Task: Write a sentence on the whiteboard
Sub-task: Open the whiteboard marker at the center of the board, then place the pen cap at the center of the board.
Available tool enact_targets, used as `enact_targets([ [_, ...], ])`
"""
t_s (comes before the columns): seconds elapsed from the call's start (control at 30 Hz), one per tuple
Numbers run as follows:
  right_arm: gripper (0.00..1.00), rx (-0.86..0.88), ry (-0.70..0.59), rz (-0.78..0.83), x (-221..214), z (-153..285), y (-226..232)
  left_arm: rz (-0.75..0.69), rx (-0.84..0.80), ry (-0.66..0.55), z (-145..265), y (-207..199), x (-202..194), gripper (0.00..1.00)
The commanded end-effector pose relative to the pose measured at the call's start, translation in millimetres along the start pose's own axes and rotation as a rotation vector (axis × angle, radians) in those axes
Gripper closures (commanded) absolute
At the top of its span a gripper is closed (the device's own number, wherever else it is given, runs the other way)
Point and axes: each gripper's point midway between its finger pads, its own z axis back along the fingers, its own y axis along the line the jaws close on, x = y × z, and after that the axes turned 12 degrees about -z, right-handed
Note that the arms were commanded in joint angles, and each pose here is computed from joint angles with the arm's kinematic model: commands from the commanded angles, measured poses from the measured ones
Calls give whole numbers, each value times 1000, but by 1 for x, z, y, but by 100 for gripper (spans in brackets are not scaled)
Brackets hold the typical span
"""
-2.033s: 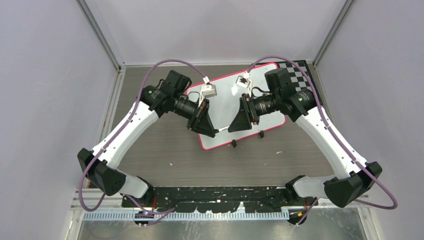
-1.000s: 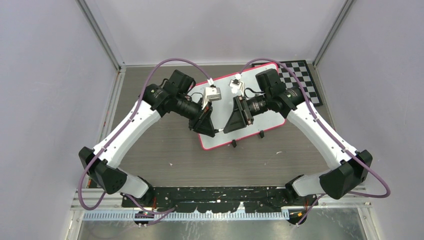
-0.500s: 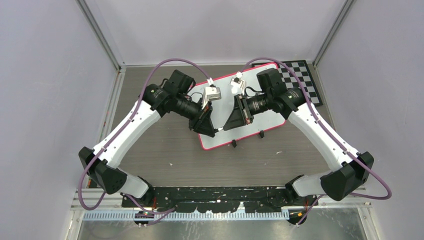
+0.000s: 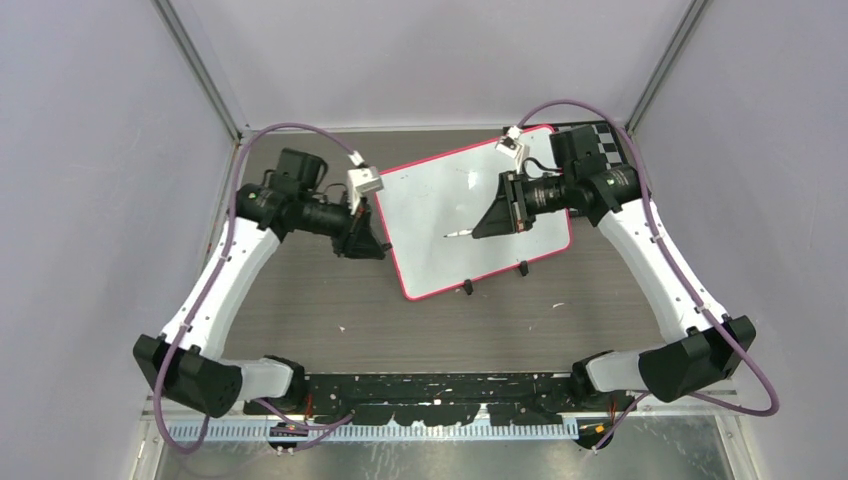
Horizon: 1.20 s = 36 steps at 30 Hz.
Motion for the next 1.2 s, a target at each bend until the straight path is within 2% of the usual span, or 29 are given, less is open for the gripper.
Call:
enact_targets([
  [0.0, 100, -77, -60, 57, 5, 23, 3, 2, 151, 11, 38, 21, -25, 100],
  [0.1, 100, -150, -73, 65, 6, 27, -6, 50, 245, 22, 58, 38, -45, 100],
  [0.23, 100, -320, -82, 58, 6, 37, -33, 151, 433, 94, 87, 73, -88, 100],
  [0.33, 100, -442, -96, 37, 6, 46, -52, 221, 592, 221, 105, 99, -133, 100],
  [0.47, 100, -519, -148, 38, 12, 56, -59, 250, 699, 399, 115, 120, -184, 100],
  [0.6, 100, -508, -161, 80, 12, 59, -54, 301, 703, 515, 110, 130, -226, 100],
  [0.77, 100, -485, -78, 68, 3, 51, -61, 353, 684, 629, 104, 140, -264, 100],
  [1.03, 100, -433, -92, 91, 6, 43, -59, 386, 642, 770, 86, 150, -304, 100],
  [1.17, 100, -401, -85, 121, 6, 38, -54, 381, 589, 807, 71, 147, -311, 93],
])
